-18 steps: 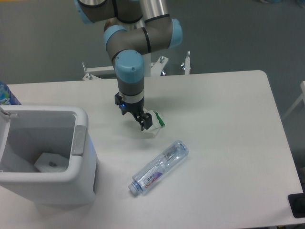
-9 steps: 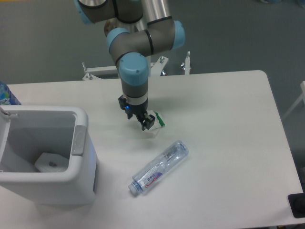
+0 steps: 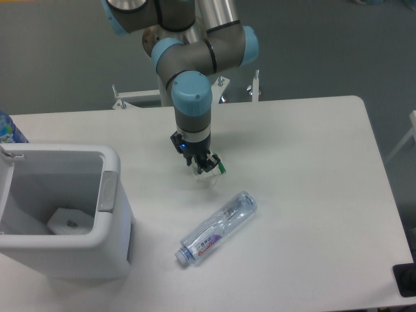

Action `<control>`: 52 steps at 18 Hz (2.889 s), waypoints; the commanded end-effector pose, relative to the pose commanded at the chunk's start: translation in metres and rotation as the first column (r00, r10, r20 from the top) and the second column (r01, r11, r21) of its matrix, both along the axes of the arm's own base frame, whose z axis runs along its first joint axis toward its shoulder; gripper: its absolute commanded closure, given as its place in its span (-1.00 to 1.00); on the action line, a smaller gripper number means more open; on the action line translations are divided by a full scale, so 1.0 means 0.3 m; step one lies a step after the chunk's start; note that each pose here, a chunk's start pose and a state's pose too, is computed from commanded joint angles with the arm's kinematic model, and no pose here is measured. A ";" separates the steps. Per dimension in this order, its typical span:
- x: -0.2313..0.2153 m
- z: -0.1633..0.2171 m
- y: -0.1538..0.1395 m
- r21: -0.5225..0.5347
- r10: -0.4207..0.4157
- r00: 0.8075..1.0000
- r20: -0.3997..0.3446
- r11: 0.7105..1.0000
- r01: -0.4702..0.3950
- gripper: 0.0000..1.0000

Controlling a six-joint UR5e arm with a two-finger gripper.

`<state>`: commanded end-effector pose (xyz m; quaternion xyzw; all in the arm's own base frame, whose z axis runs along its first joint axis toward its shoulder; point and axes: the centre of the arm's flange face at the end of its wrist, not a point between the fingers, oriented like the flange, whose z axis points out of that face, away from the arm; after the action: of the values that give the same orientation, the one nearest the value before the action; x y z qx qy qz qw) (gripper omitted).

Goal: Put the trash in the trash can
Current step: 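Lower the gripper and close it on the white wrapper, then carry the wrapper over the trash bin and open the gripper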

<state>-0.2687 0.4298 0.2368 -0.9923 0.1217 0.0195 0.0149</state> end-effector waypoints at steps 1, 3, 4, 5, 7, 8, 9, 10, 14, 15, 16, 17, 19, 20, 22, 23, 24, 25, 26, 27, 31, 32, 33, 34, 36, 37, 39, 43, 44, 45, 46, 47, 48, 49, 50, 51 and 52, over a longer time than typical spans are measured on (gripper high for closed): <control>-0.015 0.010 -0.002 0.005 0.006 1.000 -0.003 1.000 -0.006 1.00; -0.038 0.040 -0.012 0.018 0.020 1.000 -0.015 1.000 -0.020 1.00; -0.046 0.074 -0.017 0.031 0.028 0.999 -0.025 0.999 -0.027 1.00; -0.049 0.090 -0.014 0.037 0.030 0.999 -0.020 0.999 -0.029 1.00; -0.056 0.115 0.006 0.073 0.042 0.999 0.002 0.996 -0.042 1.00; -0.068 0.135 0.014 0.096 0.063 0.998 0.007 0.993 -0.063 1.00; -0.083 0.179 0.028 0.128 0.089 0.996 0.005 0.988 -0.089 1.00; -0.103 0.228 0.039 0.163 0.113 0.993 0.011 0.980 -0.114 1.00; -0.217 0.401 0.074 0.334 0.177 0.978 0.109 0.920 -0.204 1.00; -0.240 0.448 0.084 0.382 0.185 0.973 0.136 0.896 -0.224 1.00; -0.261 0.500 0.094 0.423 0.196 0.968 0.155 0.872 -0.245 1.00; -0.282 0.544 0.099 0.454 0.210 0.962 0.172 0.850 -0.267 1.00; -0.302 0.626 0.118 0.504 0.226 0.954 0.199 0.811 -0.297 1.00; -0.310 0.673 0.128 0.529 0.233 0.949 0.214 0.789 -0.313 1.00; -0.319 0.773 0.151 0.573 0.250 0.936 0.248 0.741 -0.350 1.00; -0.311 0.821 0.169 0.588 0.258 0.928 0.269 0.719 -0.370 1.00; -0.302 0.875 0.184 0.606 0.264 0.920 0.291 0.693 -0.390 1.00; -0.292 0.924 0.194 0.619 0.269 0.910 0.317 0.668 -0.413 1.00; -0.257 0.985 0.200 0.634 0.268 0.904 0.334 0.646 -0.425 1.00; -0.221 1.017 0.219 0.639 0.262 0.899 0.351 0.635 -0.434 1.00; -0.034 1.112 0.300 0.662 0.195 0.912 0.362 0.635 -0.398 1.00; 0.002 1.121 0.312 0.664 0.178 0.916 0.360 0.640 -0.386 1.00; 0.047 1.121 0.332 0.663 0.157 0.919 0.362 0.649 -0.373 1.00; 0.112 1.121 0.362 0.660 0.130 0.920 0.370 0.660 -0.359 1.00; 0.216 1.138 0.393 0.660 0.095 0.921 0.378 0.670 -0.340 1.00; 0.259 1.132 0.409 0.655 0.078 0.920 0.385 0.678 -0.332 1.00; 0.355 1.110 0.445 0.646 0.032 0.920 0.391 0.702 -0.300 0.02; 0.394 1.102 0.464 0.646 0.012 0.919 0.394 0.707 -0.287 -1.00; 0.394 1.102 0.464 0.646 0.012 0.919 0.394 0.707 -0.287 -1.00; 0.391 1.102 0.463 0.647 0.013 0.919 0.393 0.707 -0.287 -1.00; 0.387 1.103 0.469 0.649 0.011 0.922 0.388 0.707 -0.282 -1.00; 0.356 1.111 0.467 0.657 0.022 0.926 0.377 0.698 -0.284 -1.00; 0.264 1.087 0.461 0.656 0.060 0.924 0.378 0.687 -0.313 -1.00; 0.127 1.059 0.437 0.652 0.120 0.917 0.380 0.669 -0.357 -1.00; 0.013 1.009 0.433 0.642 0.163 0.909 0.384 0.661 -0.389 -1.00; -0.072 0.976 0.433 0.637 0.192 0.902 0.386 0.652 -0.412 -1.00; -0.156 0.941 0.431 0.632 0.214 0.900 0.381 0.650 -0.422 -1.00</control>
<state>-0.3156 0.5590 0.5190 -0.9095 -0.0758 -0.0699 0.4026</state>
